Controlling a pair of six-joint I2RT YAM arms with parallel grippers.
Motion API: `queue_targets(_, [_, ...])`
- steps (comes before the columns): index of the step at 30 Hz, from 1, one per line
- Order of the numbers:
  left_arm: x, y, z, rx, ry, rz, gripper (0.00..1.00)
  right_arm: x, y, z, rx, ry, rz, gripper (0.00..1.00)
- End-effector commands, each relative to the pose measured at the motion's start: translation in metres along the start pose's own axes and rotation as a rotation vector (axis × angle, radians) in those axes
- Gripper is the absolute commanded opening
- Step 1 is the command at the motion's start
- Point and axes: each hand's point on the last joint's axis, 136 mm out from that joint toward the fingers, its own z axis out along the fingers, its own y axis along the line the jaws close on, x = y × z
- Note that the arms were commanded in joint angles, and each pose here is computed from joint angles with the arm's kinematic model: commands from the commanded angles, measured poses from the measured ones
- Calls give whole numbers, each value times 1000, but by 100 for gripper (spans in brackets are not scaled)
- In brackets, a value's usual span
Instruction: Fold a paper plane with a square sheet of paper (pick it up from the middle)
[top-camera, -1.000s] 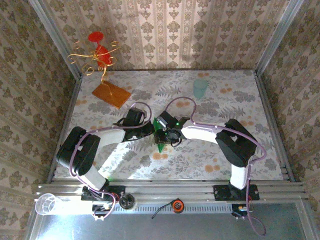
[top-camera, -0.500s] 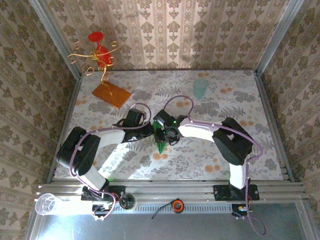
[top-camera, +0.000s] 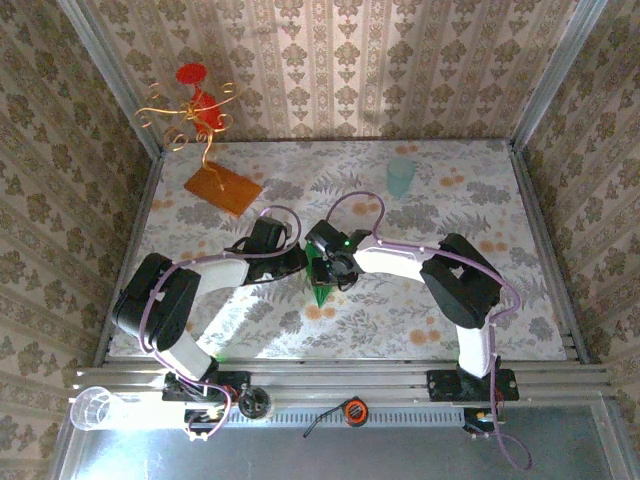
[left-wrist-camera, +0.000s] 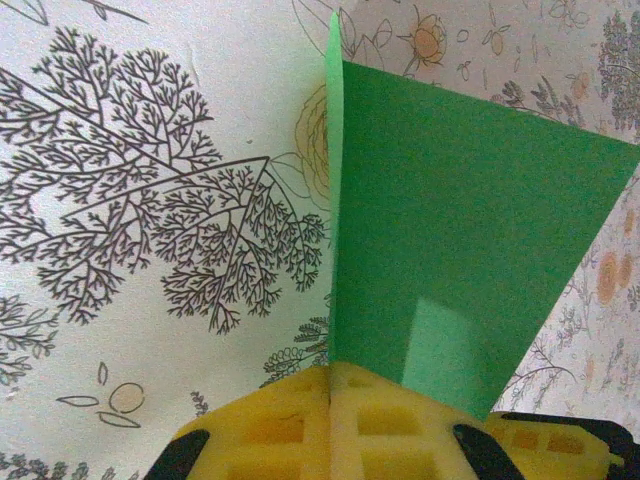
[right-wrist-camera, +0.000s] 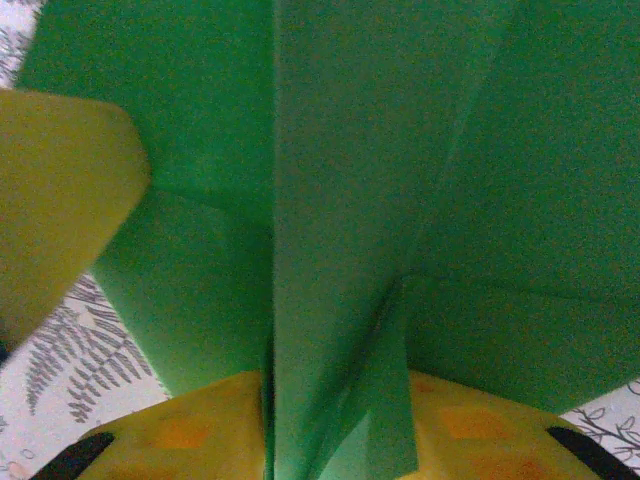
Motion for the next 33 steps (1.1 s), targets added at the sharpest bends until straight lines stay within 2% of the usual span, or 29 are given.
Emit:
queue_targets(1, [-2,-4,0,27,3,-10,7,-1,-4,3,37,16,12,38])
queue_targets(6, [-3,-5,-3,30,-3,-12,12,2,-9,7,68,31,21,38])
queue_targets(10, [-12,-2,-15,25,-41,-27,24,2,-11,5,85,30,22,34])
queue_targets(16, [-23,17,-37,-34,-95,-38,44,2,-19,1,127,32,24,34])
queue_targets(21, [-28,36,-48,-91,-124,-48,54,2,-30,-1,197,33,21,30])
queue_targets(28, [-26,44,-51,-132,-131,-26,67,1,-32,-1,214,36,8,26])
queue_targets(33, [-28,48,-58,-165,-154,3,81,2,-32,2,218,46,2,26])
